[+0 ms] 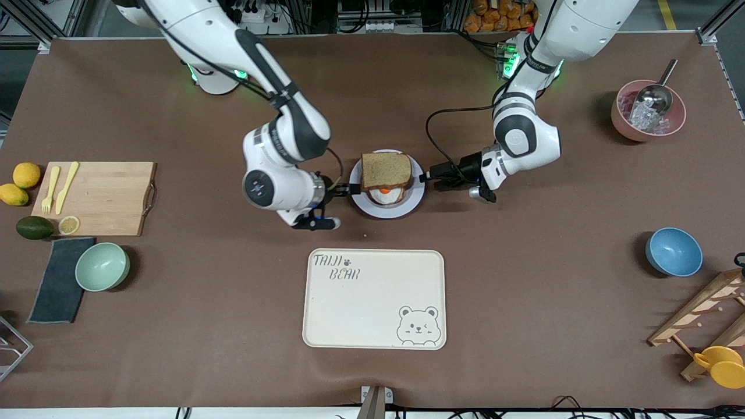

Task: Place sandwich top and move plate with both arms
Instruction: 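Carry the bread slice over the egg toast with the right gripper, then lower the bread onto the egg toast and open the right gripper, then withdraw the right gripper while the left gripper starts dragging the plate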

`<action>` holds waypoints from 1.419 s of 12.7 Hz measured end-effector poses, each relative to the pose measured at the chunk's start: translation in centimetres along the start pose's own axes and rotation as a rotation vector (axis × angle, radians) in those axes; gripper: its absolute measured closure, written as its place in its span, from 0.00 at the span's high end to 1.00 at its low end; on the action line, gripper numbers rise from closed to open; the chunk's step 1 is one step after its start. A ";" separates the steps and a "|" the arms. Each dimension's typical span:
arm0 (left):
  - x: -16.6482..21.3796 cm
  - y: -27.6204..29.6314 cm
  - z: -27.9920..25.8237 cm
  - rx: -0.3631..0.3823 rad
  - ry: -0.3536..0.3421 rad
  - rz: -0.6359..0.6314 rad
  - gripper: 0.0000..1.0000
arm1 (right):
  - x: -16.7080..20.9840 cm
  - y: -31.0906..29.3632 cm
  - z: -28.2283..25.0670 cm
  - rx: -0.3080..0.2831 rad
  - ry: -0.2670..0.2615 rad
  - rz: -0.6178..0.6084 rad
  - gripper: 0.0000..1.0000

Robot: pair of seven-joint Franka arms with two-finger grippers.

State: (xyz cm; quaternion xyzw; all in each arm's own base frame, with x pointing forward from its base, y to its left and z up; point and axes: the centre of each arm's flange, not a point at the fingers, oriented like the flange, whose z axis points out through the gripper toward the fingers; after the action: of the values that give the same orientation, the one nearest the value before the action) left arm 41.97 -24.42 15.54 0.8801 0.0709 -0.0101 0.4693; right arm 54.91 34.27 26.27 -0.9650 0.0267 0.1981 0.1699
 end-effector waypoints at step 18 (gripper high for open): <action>-2.5 -3.6 4.0 -0.041 0.090 0.050 0.43 | -2.3 29.8 -37.6 -0.188 0.111 -0.020 1.00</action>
State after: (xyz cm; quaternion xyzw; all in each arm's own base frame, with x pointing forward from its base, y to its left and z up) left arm 39.20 -26.02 10.51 0.8715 0.0700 0.0427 0.4835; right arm 63.27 -6.56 50.17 -0.9863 0.0076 0.1443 0.0790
